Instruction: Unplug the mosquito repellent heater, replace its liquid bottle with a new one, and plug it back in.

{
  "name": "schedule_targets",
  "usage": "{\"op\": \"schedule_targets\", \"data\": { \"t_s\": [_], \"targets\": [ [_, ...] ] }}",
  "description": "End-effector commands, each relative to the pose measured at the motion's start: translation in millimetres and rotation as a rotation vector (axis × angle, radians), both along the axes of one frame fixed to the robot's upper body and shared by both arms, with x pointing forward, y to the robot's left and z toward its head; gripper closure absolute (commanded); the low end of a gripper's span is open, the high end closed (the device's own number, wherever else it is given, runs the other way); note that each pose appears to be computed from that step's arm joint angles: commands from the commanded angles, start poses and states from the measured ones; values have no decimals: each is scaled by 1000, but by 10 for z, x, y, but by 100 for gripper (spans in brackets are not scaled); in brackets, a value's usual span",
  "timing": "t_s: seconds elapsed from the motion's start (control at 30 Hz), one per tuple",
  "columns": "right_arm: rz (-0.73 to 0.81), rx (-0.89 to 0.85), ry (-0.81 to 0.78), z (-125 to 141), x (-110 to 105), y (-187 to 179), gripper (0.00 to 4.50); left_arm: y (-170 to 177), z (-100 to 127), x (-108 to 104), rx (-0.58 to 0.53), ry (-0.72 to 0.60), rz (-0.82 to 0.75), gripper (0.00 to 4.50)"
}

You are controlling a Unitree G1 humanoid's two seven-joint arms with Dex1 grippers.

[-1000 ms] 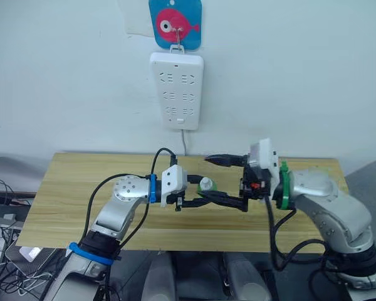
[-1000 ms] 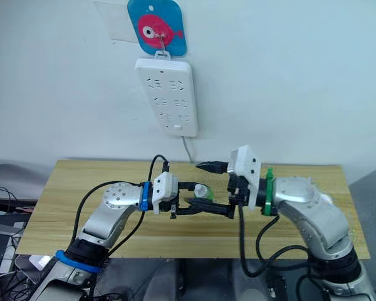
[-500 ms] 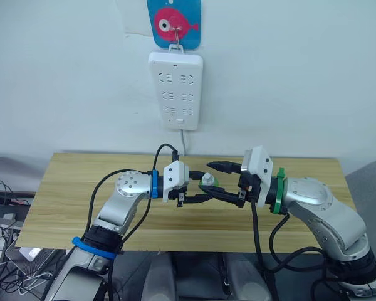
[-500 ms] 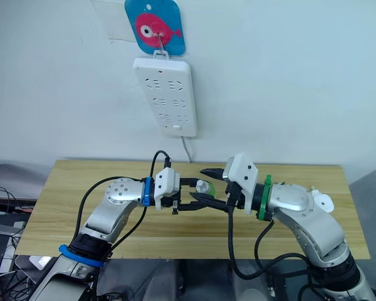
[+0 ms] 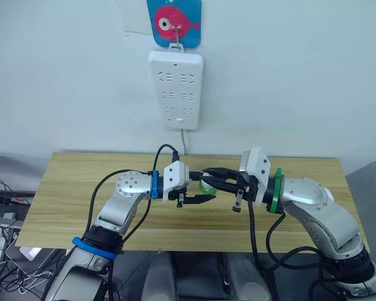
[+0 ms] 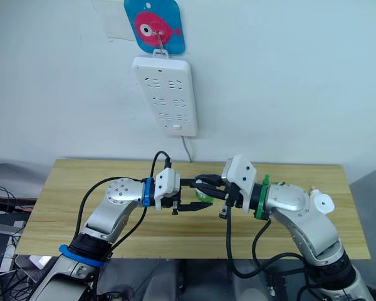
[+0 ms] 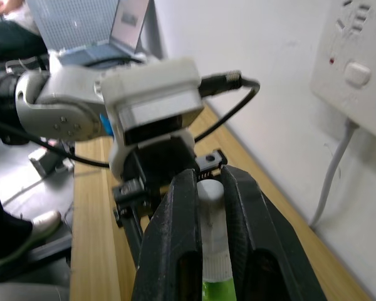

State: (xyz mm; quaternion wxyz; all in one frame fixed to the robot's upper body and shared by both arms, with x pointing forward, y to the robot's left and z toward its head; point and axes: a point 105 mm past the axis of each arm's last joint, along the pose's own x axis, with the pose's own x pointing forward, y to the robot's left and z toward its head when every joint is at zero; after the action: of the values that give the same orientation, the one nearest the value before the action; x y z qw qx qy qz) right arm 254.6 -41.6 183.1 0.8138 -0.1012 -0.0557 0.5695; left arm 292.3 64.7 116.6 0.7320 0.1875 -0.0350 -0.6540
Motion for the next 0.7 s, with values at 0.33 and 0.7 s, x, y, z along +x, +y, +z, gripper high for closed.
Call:
{"op": "schedule_targets", "data": {
  "t_s": [0.33, 0.7],
  "targets": [
    [-407, 217, -22, 486, 300, -469, 432, 193, -65, 4, 20, -4, 44, 230],
    [-905, 107, 98, -796, 724, -1031, 432, 204, -40, -91, 14, 5, 62, 230]
  ]
}}
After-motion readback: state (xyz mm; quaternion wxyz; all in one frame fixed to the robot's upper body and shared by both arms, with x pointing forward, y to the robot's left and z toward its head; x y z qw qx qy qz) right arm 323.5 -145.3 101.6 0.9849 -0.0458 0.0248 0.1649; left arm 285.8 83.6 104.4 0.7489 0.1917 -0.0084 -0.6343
